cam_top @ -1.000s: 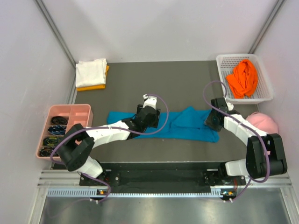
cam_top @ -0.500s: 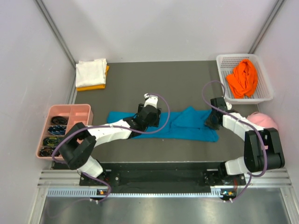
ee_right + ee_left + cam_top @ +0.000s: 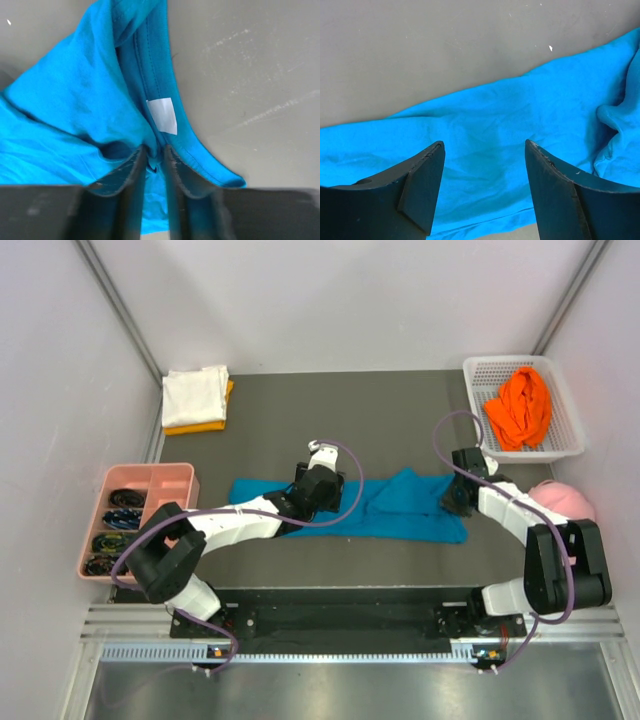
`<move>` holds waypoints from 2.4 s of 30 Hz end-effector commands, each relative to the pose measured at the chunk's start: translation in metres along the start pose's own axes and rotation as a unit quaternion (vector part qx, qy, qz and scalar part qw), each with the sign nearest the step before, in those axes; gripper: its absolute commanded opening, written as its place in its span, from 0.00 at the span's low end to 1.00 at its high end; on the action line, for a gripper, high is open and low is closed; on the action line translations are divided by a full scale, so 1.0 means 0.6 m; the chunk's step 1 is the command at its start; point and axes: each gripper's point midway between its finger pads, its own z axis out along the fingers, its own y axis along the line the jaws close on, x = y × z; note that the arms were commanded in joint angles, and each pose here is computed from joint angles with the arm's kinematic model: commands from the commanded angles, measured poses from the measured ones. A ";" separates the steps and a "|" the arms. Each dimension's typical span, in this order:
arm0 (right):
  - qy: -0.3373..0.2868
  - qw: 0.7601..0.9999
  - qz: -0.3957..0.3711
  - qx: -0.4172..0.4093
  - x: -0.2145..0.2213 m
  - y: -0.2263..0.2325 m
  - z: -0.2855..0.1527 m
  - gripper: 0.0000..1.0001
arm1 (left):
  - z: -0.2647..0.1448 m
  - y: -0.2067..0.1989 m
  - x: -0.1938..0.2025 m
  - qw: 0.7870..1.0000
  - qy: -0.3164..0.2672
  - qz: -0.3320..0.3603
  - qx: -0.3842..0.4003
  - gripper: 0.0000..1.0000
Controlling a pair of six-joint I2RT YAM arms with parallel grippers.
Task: Fold and stack the t-shirts
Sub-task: Fold the other side of the tshirt into a rectangle
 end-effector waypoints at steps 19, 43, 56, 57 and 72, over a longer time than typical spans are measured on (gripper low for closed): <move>-0.048 0.999 0.001 0.000 -0.050 0.004 -0.031 0.00 | -0.001 -0.006 -0.018 1.000 -0.017 -0.015 0.002 0.69; -0.075 0.997 0.004 0.024 -0.054 -0.033 -0.089 0.00 | 0.015 -0.020 0.008 1.000 0.006 -0.015 0.016 0.69; -0.069 0.997 0.001 0.027 -0.049 -0.035 -0.084 0.00 | 0.051 -0.007 0.087 0.998 0.058 -0.005 -0.009 0.66; -0.069 0.997 -0.001 0.029 -0.048 -0.036 -0.083 0.00 | 0.053 -0.008 0.091 0.998 0.062 -0.006 -0.008 0.66; -0.063 0.998 -0.006 0.027 -0.045 -0.033 -0.074 0.10 | 0.058 -0.013 0.093 0.998 0.064 -0.007 -0.003 0.66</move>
